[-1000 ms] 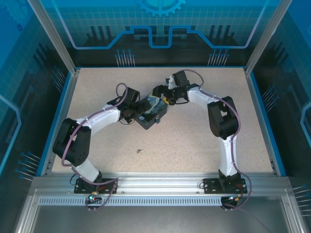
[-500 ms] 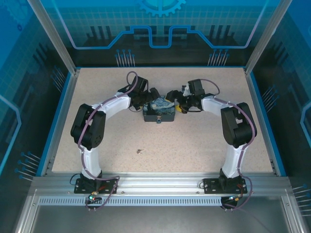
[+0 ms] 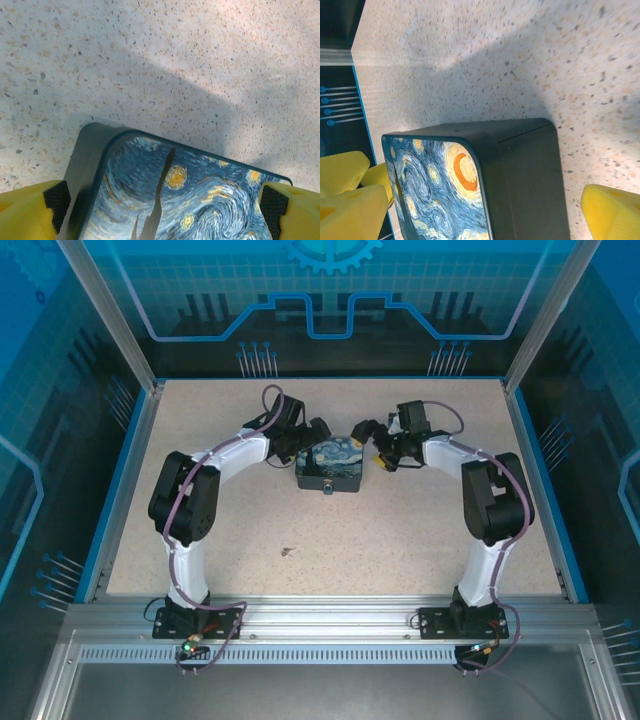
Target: Unlock a padlock with a key
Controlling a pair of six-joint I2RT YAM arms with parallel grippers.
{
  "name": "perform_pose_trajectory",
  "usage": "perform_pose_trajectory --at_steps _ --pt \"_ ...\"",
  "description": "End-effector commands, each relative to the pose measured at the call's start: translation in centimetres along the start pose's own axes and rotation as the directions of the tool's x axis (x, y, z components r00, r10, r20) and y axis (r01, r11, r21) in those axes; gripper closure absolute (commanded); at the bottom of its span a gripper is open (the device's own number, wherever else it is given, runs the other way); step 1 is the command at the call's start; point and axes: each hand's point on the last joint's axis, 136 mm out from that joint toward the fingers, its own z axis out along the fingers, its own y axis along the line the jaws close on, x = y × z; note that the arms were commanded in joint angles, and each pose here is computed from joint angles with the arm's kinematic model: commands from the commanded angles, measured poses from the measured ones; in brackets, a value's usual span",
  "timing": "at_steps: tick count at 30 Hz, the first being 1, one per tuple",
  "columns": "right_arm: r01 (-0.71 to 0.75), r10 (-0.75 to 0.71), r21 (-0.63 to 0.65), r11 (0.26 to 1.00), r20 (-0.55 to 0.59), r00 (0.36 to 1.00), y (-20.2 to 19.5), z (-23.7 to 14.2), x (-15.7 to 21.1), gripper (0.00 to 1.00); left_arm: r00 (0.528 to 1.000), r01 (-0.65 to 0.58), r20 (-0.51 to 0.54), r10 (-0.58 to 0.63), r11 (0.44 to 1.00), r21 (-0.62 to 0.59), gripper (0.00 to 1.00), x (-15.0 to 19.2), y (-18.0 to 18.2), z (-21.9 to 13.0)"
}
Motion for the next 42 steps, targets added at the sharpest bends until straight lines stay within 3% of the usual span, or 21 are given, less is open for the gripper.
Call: perform_pose_trajectory --at_steps 1,8,12,17,21,25,27,32,37,42 --pt "0.034 -0.035 0.011 0.999 0.101 0.994 1.1 -3.2 -2.2 0.00 0.999 -0.029 0.021 0.029 0.999 0.021 0.01 -1.1 0.4 -0.7" --pt "0.102 -0.110 0.057 0.993 0.146 0.983 1.3 -6.7 -1.5 0.02 0.994 -0.026 0.105 0.023 0.999 0.029 0.01 -3.6 1.4 -6.1" --pt "0.182 -0.194 0.100 0.978 0.136 0.972 1.4 -8.7 0.6 0.02 0.994 -0.024 0.110 0.022 1.000 0.017 0.01 -2.5 2.4 -9.7" --pt "0.345 -0.370 0.184 0.920 0.122 0.921 2.2 -10.8 4.5 0.03 1.000 0.013 0.022 -0.012 0.999 -0.041 0.01 2.2 5.5 -11.8" --pt "0.468 -0.500 0.240 0.850 0.091 0.861 2.6 -11.7 8.7 0.00 0.998 0.016 -0.063 -0.021 0.996 -0.093 0.01 8.0 7.9 -11.9" --pt "0.521 -0.571 0.311 0.795 0.095 0.815 1.7 -12.5 11.8 0.00 0.984 -0.094 -0.167 0.063 0.979 -0.183 0.01 13.9 9.5 -12.1" --pt "0.500 -0.554 0.325 0.803 0.097 0.827 0.7 -12.6 12.6 0.00 0.974 -0.157 -0.200 0.110 0.958 -0.238 0.01 16.1 10.6 -12.4" --pt "0.525 -0.550 0.237 0.817 0.050 0.833 -0.5 -12.3 15.6 0.00 0.960 -0.235 -0.226 0.165 0.915 -0.328 0.02 18.9 12.4 -13.8" --pt "0.551 -0.556 0.095 0.829 0.033 0.831 0.2 -11.8 17.6 0.05 0.940 -0.311 -0.252 0.230 0.881 -0.356 0.19 20.0 12.8 -14.6" --pt "0.558 -0.558 0.039 0.829 -0.024 0.830 0.6 -10.9 18.7 0.14 0.918 -0.361 -0.295 0.265 0.865 -0.347 0.37 21.4 13.3 -13.6"
